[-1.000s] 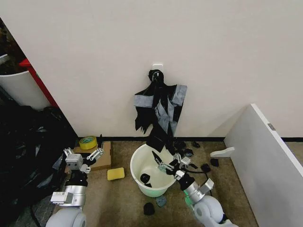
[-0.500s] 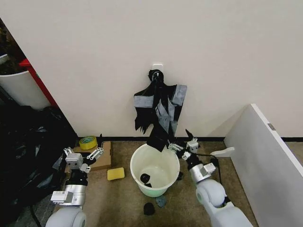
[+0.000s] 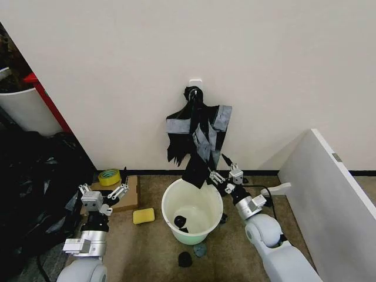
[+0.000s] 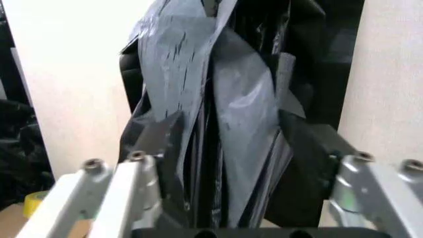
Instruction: Place the garbage bag over the trash bin.
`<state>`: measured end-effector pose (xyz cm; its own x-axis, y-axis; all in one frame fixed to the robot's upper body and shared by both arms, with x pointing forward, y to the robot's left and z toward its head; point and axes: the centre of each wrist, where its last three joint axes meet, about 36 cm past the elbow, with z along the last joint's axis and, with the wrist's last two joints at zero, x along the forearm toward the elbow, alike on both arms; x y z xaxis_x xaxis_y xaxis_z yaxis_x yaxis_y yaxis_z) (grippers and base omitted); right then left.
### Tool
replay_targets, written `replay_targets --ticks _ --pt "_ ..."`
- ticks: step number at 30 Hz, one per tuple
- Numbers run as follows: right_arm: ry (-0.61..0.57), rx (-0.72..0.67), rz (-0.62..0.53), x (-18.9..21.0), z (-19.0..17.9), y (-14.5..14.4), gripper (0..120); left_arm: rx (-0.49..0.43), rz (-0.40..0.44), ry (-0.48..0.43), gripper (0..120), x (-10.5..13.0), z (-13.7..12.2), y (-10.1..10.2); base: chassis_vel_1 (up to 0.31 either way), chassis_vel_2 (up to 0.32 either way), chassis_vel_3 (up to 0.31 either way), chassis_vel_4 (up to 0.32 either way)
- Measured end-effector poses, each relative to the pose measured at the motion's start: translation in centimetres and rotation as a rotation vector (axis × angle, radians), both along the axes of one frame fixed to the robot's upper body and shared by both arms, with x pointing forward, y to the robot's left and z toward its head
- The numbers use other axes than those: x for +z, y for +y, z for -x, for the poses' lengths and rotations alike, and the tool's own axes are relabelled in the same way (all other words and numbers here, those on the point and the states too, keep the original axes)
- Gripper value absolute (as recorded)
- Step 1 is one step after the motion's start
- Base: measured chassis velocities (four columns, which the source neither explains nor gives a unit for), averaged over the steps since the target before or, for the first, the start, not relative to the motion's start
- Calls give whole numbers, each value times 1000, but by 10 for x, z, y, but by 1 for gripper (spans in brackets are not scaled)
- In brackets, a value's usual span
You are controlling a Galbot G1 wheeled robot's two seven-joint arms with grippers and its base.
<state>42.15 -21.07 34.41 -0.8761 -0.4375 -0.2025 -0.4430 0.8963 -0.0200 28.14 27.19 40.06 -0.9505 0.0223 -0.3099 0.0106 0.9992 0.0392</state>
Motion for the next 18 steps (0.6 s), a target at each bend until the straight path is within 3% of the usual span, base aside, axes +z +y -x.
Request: replay_targets --ticks 2,6,18 --pt "0 -5 0 0 0 -1 45 0 -1 2 100 0 1 0 0 0 0 0" --pt "0 -5 3 1 3 -3 48 1 -3 3 100 0 2 1 0 0 0 0" --pt "6 -14 17 0 1 -10 92 -3 -7 2 100 -1 2 -2 0 0 0 0"
